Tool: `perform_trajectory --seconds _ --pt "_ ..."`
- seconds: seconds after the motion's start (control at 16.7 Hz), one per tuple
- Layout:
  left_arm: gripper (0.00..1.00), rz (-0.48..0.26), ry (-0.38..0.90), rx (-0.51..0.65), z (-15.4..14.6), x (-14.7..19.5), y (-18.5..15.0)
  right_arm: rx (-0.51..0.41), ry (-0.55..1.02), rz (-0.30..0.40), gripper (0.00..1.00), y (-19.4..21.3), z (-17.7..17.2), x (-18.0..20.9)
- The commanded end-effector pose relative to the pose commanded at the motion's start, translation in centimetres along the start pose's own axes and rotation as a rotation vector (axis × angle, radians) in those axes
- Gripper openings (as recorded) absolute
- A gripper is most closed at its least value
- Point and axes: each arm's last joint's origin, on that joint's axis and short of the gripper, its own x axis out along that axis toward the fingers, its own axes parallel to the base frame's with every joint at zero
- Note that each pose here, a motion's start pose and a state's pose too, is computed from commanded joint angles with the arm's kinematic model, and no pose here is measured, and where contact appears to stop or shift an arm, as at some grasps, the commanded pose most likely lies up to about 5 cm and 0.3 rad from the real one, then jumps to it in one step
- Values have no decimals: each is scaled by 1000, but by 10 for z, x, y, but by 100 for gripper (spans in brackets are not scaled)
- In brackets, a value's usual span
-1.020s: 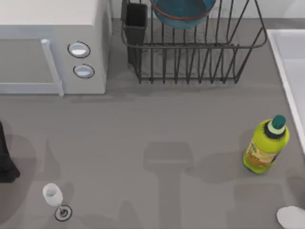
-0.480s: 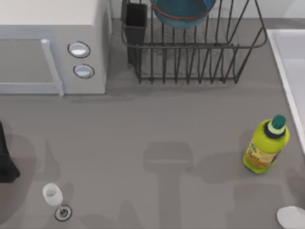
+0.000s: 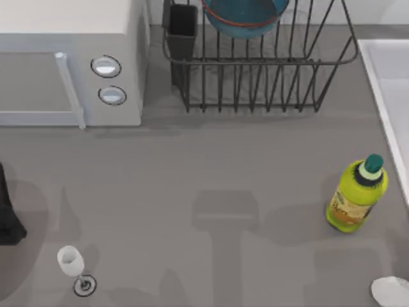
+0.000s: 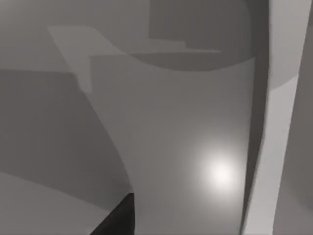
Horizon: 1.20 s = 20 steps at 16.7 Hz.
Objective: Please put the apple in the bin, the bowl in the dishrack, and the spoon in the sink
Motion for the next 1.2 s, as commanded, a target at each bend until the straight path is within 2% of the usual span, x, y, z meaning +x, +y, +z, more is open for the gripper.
perform_trajectory --seconds 0.18,0.24,0.66,0.72,0.9,1.2 --pt "100 0 0 0 0 0 0 0 0 0 2 0 0 0" --pt "100 0 0 0 0 0 0 0 0 0 0 0 0 0" --pt "100 0 0 0 0 0 0 0 0 0 0 0 0 0" --pt "100 0 0 0 0 0 0 42 18 0 0 -1 1 -22" --pt "100 0 0 0 0 0 0 47 18 -3 0 -4 -1 -30" --pt "100 0 0 0 0 0 0 45 15 30 0 -6 -1 -78"
